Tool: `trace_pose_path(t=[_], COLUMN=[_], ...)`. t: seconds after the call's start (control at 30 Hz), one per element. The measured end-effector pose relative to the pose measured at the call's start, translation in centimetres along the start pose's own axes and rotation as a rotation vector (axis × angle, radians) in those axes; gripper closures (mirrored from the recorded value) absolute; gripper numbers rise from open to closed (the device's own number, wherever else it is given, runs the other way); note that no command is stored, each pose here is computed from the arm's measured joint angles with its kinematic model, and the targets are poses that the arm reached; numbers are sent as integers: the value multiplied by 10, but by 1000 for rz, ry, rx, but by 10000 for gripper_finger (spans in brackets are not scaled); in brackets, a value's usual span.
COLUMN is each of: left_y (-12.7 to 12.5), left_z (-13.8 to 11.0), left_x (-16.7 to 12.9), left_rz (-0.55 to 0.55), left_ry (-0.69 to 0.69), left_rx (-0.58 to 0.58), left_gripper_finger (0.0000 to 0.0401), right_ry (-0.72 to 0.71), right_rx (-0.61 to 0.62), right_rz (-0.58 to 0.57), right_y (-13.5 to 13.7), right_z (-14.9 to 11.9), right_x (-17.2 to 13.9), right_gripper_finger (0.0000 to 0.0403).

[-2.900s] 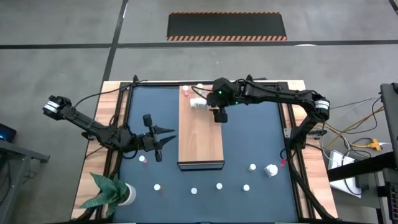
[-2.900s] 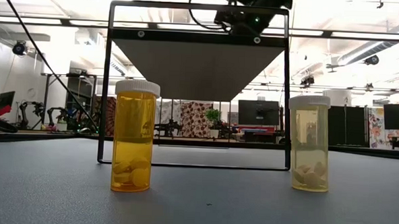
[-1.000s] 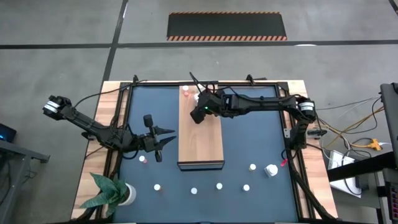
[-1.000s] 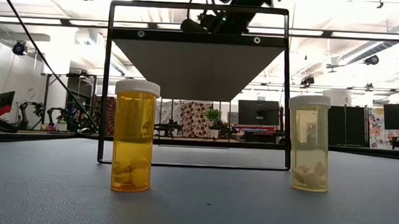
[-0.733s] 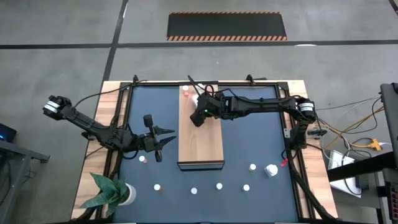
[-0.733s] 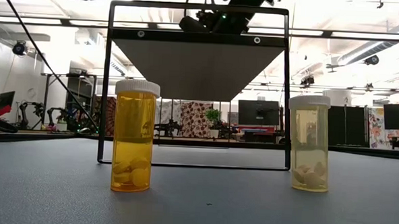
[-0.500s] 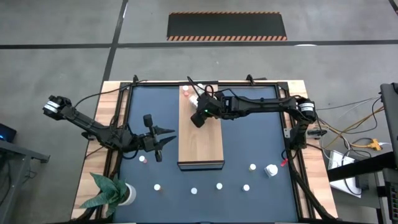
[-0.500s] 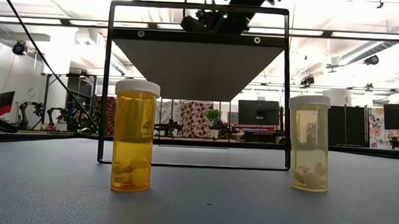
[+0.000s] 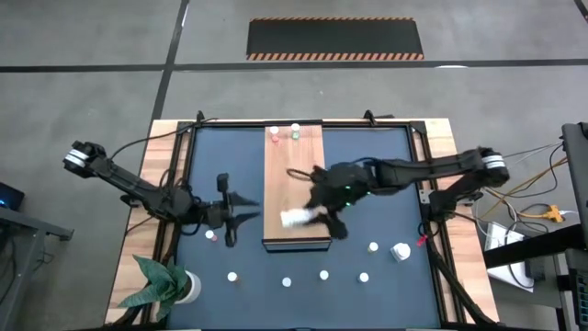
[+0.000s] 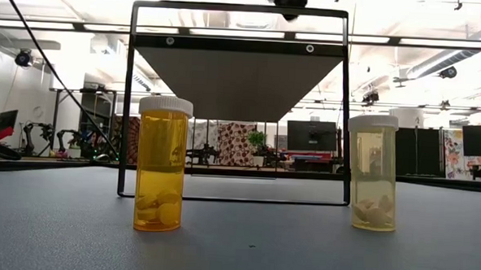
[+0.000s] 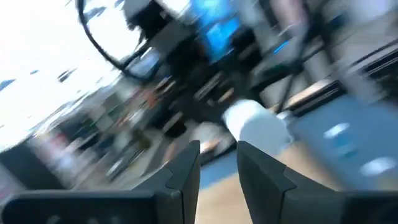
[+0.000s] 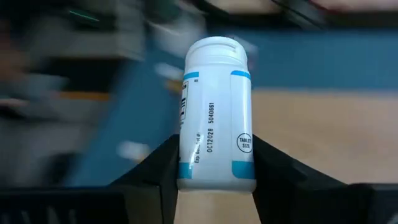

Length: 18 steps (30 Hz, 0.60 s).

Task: Pick and place medicine bottles onto shelf by color
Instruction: Put the white medicine bottle on the shelf

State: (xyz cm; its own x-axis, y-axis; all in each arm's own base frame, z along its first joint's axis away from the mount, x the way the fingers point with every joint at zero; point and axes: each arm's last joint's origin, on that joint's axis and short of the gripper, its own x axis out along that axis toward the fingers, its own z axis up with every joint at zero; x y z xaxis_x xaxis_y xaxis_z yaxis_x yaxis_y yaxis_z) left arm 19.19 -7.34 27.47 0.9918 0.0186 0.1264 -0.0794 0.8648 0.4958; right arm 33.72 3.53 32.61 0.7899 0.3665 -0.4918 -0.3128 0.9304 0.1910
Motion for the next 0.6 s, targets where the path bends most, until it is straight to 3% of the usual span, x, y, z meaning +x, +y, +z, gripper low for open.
trace_pose_path(t=[0.07,0.17,0.33,0.6], left_y=[-3,-7,-14,-11], left_z=[5,14,24,41], left_x=[4,14,40,83], left_rz=[-75,-132,-81,-61], left_ry=[-86,-176,-260,-230], left_rx=[-12,-6,6,12], left_gripper_finger=[302,278,219,143], right_ry=[-113,-264,-485,-509], right_rx=[-32,-71,-107,-87], right_rz=[119,196,317,372], right_y=[3,1,-5,-11], right_z=[-5,-15,-31,-47], right_x=[-4,-9,-14,-11], right_gripper_finger=[265,261,261,261])
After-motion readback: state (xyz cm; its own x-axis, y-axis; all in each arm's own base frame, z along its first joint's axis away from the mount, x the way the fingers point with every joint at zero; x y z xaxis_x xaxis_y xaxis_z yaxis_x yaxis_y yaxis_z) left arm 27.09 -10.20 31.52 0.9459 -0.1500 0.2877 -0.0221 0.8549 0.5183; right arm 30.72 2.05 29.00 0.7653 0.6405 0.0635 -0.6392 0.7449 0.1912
